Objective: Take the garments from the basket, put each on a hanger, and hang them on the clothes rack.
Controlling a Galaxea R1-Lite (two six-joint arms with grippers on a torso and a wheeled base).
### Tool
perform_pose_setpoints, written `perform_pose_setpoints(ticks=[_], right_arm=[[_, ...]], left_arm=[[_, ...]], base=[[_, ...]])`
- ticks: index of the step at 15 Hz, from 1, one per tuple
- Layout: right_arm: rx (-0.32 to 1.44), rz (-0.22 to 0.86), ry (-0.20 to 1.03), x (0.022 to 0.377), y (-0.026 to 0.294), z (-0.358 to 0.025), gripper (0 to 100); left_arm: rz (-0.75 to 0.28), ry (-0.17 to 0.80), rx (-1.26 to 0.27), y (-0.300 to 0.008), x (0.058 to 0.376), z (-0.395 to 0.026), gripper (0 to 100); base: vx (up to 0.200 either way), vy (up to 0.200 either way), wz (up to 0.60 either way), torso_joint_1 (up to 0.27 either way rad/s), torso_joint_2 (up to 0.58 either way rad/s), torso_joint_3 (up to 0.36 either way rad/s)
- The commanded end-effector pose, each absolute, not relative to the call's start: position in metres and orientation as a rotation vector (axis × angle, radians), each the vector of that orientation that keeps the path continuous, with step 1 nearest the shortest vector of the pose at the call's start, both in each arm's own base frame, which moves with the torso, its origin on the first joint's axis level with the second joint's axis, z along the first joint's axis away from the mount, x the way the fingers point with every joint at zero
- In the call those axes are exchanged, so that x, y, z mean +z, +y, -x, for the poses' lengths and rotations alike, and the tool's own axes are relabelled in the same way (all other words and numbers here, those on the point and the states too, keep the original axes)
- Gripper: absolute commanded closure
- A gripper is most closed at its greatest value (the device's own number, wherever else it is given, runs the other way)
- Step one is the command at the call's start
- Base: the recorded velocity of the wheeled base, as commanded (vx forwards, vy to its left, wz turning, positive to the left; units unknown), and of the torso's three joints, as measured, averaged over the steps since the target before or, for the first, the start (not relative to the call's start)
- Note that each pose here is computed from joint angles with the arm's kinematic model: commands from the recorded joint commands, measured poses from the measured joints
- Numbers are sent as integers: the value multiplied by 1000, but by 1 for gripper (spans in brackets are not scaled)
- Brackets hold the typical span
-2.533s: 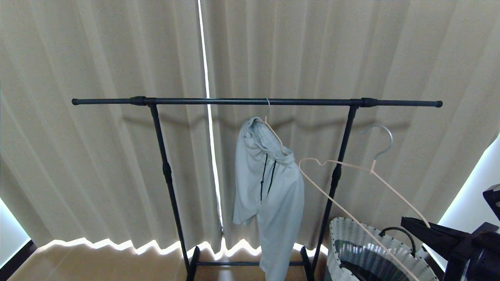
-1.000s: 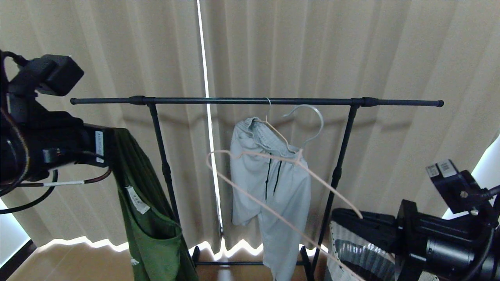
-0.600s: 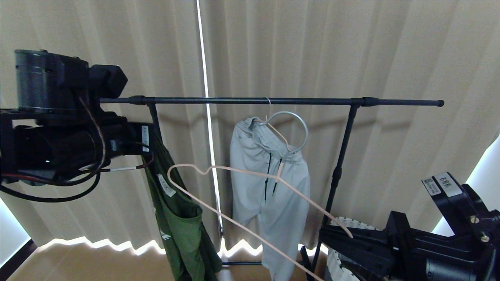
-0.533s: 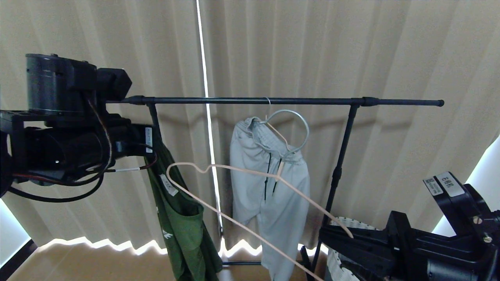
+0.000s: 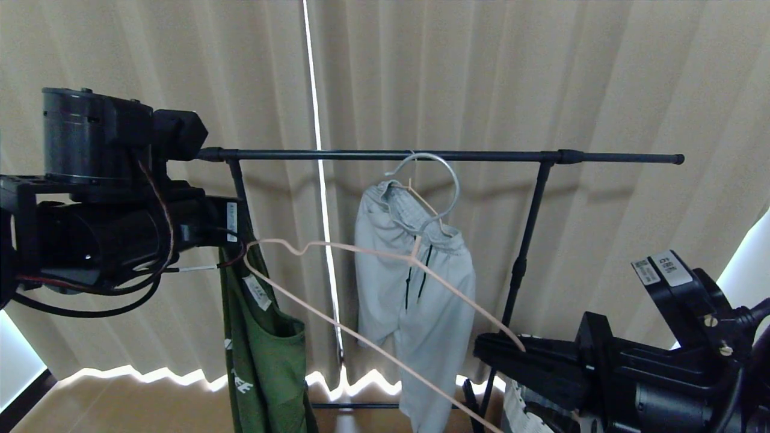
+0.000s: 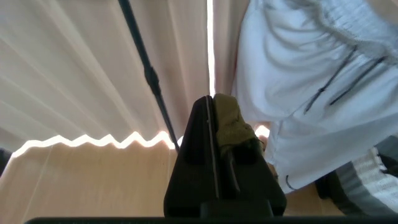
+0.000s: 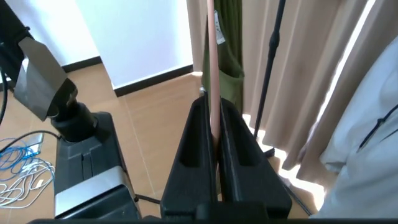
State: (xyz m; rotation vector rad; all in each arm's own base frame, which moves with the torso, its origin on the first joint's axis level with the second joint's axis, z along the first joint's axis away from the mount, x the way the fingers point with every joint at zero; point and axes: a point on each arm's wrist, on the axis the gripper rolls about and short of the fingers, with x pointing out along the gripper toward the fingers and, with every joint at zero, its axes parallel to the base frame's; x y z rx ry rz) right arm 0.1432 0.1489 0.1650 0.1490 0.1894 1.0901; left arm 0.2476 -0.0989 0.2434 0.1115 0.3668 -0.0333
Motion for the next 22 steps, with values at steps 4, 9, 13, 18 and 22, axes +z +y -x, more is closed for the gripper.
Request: perform_pose_setpoints(ticks=[4,9,13,18,22], right_arm=[[1092,-150,191,158,156,-150,100],[1087,-162,179,159,164,-160,100],[1050,-215,186,158,172,-178,100],[1038,-215,196,154,183,-194,100],[1017,-213,200,151,190,-202,100]], left_arm=[[-106,343,-50,-99,250,-237,100],[-111,339,-28,-98,251,-233,100],[-120,327,-1,-102,252,-230,100],[-119,309,-42,-107,256,-215,100],[-105,281,-59,-105,262,-203,100]], base=[[0,0,0,0,0,0],[0,0,0,0,0,0],[0,0,0,0,0,0],[0,0,0,0,0,0],[0,0,0,0,0,0]])
